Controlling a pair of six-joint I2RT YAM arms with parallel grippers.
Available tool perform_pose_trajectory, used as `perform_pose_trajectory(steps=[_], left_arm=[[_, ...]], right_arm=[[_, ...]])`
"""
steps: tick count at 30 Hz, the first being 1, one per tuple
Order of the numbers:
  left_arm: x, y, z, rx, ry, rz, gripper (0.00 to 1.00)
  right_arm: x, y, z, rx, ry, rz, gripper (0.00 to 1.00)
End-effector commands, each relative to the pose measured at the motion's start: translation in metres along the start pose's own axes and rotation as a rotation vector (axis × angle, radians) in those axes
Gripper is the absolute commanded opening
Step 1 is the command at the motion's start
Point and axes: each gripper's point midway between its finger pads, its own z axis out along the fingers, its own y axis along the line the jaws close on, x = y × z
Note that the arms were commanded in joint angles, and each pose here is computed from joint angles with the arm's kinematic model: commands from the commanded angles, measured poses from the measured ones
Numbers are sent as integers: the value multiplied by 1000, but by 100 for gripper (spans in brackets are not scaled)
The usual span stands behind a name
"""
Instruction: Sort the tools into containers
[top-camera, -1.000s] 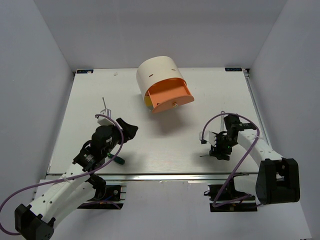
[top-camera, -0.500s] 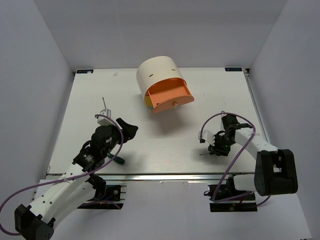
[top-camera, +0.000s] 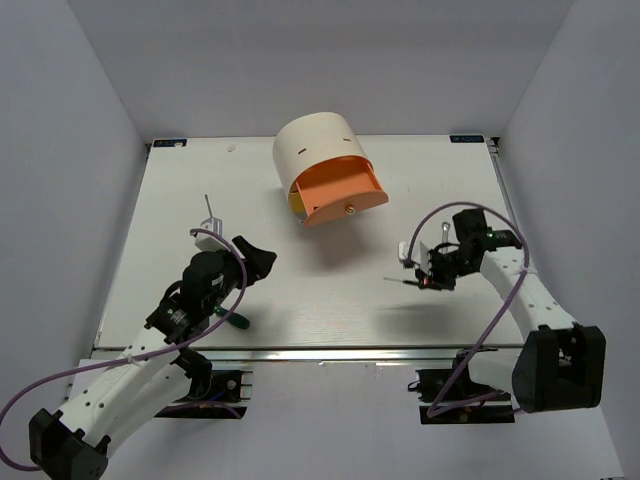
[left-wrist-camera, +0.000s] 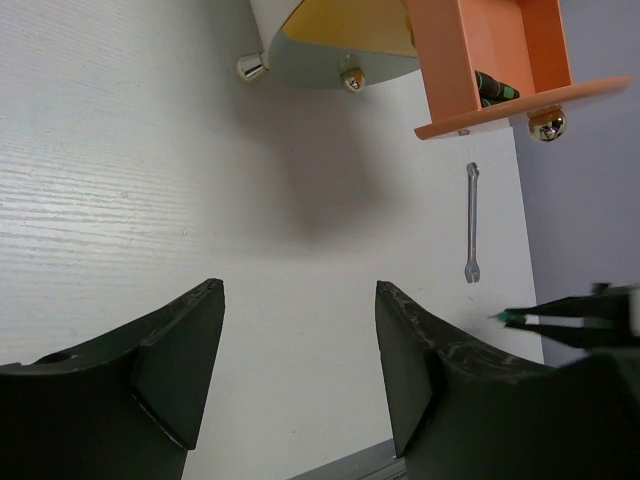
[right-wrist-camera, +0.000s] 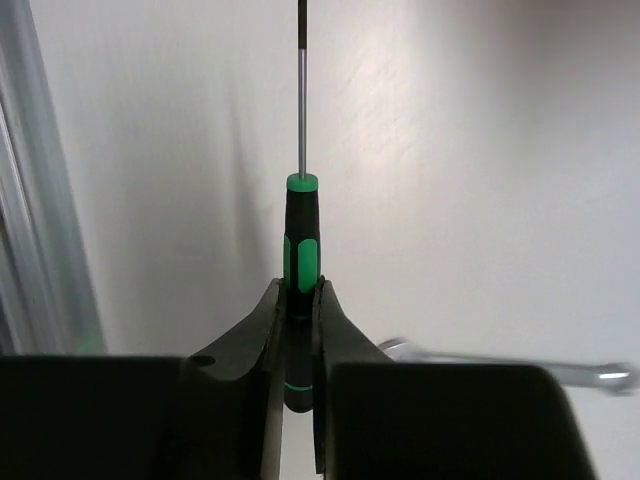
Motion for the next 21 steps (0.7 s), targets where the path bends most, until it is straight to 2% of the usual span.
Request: perform_pose_trajectory(steps=[1,3,4,6,8,10,14,16,21], left_arm=[[-6,-11,-1,38,-12,-6,71],[-8,-14,-1,47,-16,-3,71],[-9,-15,-1,49,-18,-2,71],[-11,-18,0,57,-20,2,71],[-11,-20,0,66,-16,8,71],[-12,-23,2,73,-12,11,71],[-14,-29,4,85,-5,23,71],[-14,-30,6,84,-4,23,71],[-22,-36,6,103,-33,14,71]], right_arm=[[-99,-7,-47,30,-364,-68,0],[-141,-30,-80,112,-471,-68,0],[-159,-32,-91,102,-536,17,0],[-195,-60,-119,195,-622,-12,0],[-214,-75,-130,241,-645,53,0],[-240,-100,-135,325,-638,10,0],[-276,-143,-128,365,-657,25,0],[-294,-157,-133,404,-667,-35,0],[-299,-198,-116,429,-613,-76,0]])
